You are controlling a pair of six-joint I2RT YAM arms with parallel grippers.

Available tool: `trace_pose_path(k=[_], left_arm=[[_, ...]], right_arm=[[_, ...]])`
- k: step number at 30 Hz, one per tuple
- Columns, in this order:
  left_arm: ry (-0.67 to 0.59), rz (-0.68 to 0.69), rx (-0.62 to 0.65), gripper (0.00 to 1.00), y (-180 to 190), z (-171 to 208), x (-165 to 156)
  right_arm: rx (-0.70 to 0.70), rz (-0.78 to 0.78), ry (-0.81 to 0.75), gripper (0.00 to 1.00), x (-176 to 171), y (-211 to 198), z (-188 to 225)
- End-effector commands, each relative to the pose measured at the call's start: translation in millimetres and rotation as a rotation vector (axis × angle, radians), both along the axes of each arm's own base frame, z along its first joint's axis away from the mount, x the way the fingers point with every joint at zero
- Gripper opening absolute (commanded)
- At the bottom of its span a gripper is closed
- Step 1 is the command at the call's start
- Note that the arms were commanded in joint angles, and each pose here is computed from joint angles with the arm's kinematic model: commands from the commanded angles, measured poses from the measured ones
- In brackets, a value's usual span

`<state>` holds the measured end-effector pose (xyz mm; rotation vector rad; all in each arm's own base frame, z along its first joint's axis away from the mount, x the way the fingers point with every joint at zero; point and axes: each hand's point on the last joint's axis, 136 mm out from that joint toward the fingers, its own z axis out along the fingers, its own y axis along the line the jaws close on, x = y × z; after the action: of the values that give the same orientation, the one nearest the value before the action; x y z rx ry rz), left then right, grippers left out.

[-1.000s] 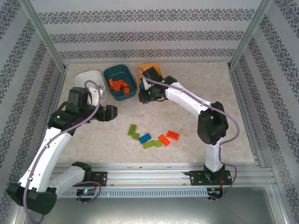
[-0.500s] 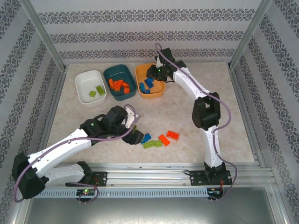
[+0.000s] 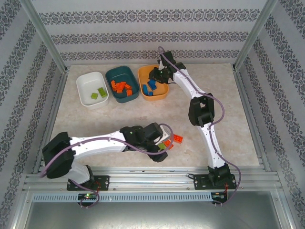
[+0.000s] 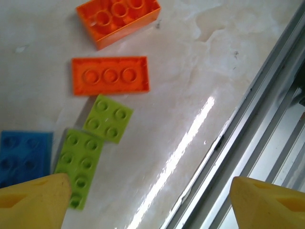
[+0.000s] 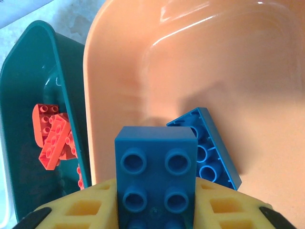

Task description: Sort the legos into containers by color

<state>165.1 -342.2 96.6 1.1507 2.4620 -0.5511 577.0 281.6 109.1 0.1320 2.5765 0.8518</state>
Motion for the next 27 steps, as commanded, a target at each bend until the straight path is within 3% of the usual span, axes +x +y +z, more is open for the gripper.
trace_pose_path(k=[1,11,22,27], left_arm=[[-0.053,-0.052,-0.023,0.89,-28.8,1.5,7.0],[-0.028,-0.023,0.082,0.93,-49.3,-35.8,24.0],[-0.103,0.041,0.198,0.94,-42.8,-47.7,49.7],[-0.074,0.044,0.213,0.93,-35.3,-55.8,53.6]], right_arm=[[0.031,0.012,-0.010,0.39,4.3,3.0,4.9],[0.065,0.032,-0.035,0.61,2.1,5.3,27.6],[0.089,0.059,-0.054,0.66,-8.1,6.1,45.2],[0.102,0.060,-0.057,0.67,-12.0,6.2,52.0]])
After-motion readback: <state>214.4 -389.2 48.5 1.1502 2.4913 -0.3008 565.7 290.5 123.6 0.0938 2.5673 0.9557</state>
